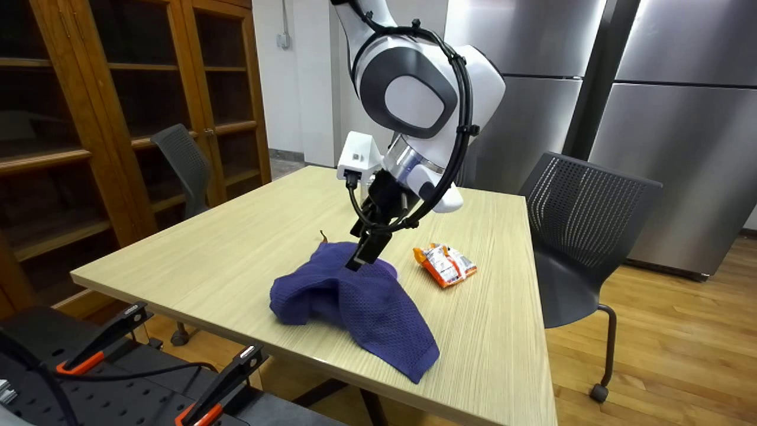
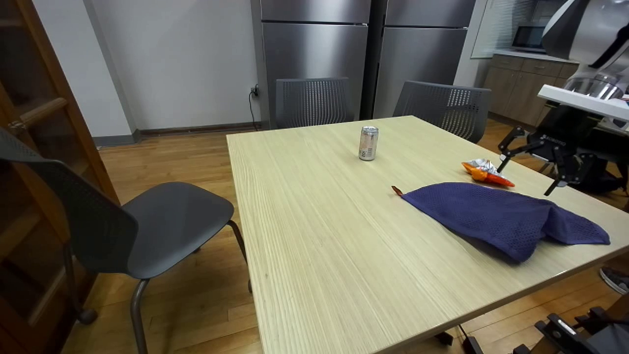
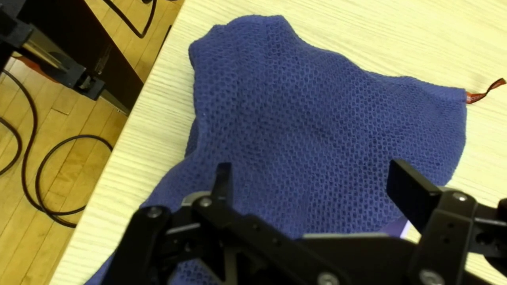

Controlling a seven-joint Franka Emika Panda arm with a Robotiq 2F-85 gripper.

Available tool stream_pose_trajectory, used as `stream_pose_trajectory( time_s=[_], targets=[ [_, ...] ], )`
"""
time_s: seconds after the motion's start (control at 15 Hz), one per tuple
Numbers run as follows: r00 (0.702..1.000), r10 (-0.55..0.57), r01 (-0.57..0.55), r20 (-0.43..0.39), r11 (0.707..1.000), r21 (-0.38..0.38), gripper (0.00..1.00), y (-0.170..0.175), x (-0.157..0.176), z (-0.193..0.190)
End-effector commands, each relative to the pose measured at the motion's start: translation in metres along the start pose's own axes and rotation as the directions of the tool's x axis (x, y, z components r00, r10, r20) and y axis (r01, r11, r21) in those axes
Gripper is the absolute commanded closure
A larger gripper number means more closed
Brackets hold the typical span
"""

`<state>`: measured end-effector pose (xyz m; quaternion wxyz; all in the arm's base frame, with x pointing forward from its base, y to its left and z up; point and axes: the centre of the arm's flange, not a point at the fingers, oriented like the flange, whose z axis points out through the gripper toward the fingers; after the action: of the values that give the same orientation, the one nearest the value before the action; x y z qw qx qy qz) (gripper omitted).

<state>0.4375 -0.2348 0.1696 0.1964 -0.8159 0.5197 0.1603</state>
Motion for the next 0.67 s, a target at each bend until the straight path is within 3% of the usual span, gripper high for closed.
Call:
stream_pose_trajectory(
  time_s=[0.0,0.27,0.33,0.6],
  targets=[
    [0.998,-0.045,0.046,-0.045,0.998,0.032,0.0,-0.004,-0.017,-0.008],
    [0.989,-0.108,0.112,-0.101,0.993,0.036,0.0,-0.01,-0.024,-0.011],
    [0.995,-0.073,0.074,-0.069,0.997,0.011,0.0,-0.011,-0.006,-0.007],
    [0.992,-0.091,0.092,-0.085,0.996,0.012,0.0,-0.012,-0.01,-0.009]
  ],
)
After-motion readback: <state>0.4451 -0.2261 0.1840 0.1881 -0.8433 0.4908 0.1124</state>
